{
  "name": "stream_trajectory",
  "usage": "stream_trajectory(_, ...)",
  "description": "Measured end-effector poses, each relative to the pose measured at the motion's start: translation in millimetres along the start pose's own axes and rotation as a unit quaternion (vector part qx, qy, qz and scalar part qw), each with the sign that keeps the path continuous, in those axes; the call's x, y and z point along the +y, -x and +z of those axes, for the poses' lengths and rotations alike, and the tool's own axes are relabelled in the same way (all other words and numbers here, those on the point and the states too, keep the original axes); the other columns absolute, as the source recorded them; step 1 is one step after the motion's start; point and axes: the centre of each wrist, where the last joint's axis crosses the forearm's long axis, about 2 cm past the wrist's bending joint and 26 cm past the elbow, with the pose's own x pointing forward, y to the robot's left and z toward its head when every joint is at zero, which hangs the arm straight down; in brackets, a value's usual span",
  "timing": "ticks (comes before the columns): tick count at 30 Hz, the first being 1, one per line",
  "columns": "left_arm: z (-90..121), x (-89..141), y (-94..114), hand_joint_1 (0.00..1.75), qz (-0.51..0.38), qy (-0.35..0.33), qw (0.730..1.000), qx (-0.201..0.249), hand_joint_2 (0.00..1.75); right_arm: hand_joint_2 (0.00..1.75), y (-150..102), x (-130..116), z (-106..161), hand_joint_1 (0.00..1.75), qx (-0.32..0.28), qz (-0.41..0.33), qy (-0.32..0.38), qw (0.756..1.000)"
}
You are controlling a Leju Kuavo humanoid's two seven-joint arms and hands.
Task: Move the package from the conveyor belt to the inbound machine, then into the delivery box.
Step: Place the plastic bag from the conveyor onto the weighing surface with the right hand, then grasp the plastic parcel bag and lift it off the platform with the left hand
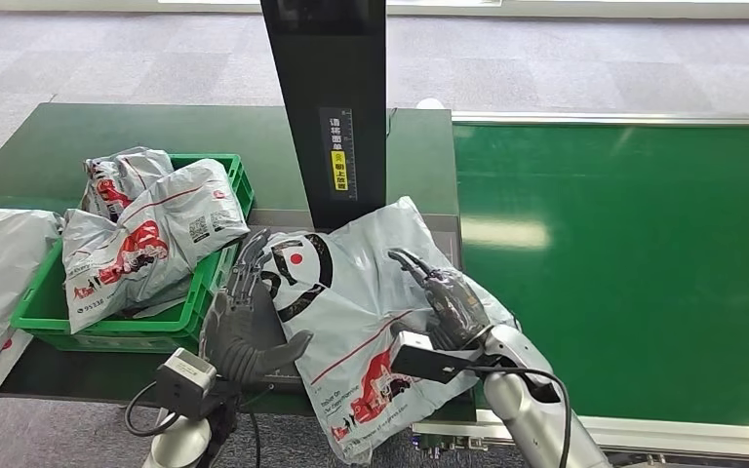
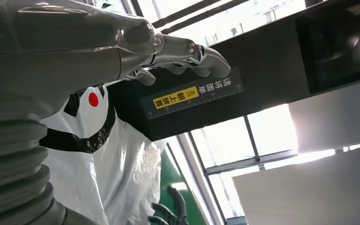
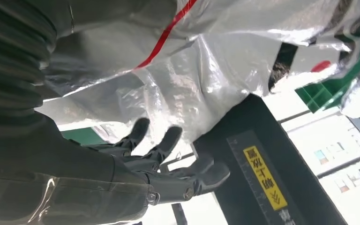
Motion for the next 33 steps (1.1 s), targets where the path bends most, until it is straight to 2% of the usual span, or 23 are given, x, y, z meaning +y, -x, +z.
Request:
stream_trajectory(6,0,-1,0,0.0,-0.012,0.006,1.0,0.0,1.75,1.75,-5,-11,7,0.0,-0.051,-0.036,0.096,0.993)
stream_trajectory(12,2,-5,0,0.0,-0.098,0.036,0.994,0.01,1.75,1.75,-13,-34,16,0.0,-0.09,-0.063,0.214,0.971)
stream_trajectory(16,1,-14,2,0.0,-0.155,0.068,0.985,0.022,1.75,1.75,-17,-45,20,0.0,-0.103,-0.08,0.269,0.954)
stream_trajectory(24,-12,-37,15,0.0,-0.228,0.123,0.963,0.069,1.75,1.75,-25,-48,25,0.0,-0.115,-0.092,0.3,0.942)
stream_trajectory(30,-21,-56,30,0.0,-0.215,0.189,0.951,0.118,1.75,1.75,-28,-45,24,0.0,-0.118,-0.092,0.303,0.941)
stream_trajectory(31,-22,-58,32,0.1,-0.218,0.198,0.948,0.124,1.75,1.75,-29,-45,24,0.0,-0.118,-0.092,0.303,0.941)
stream_trajectory(33,-24,-62,37,0.96,-0.226,0.215,0.941,0.134,1.75,1.75,-29,-45,24,0.0,-0.117,-0.091,0.305,0.941)
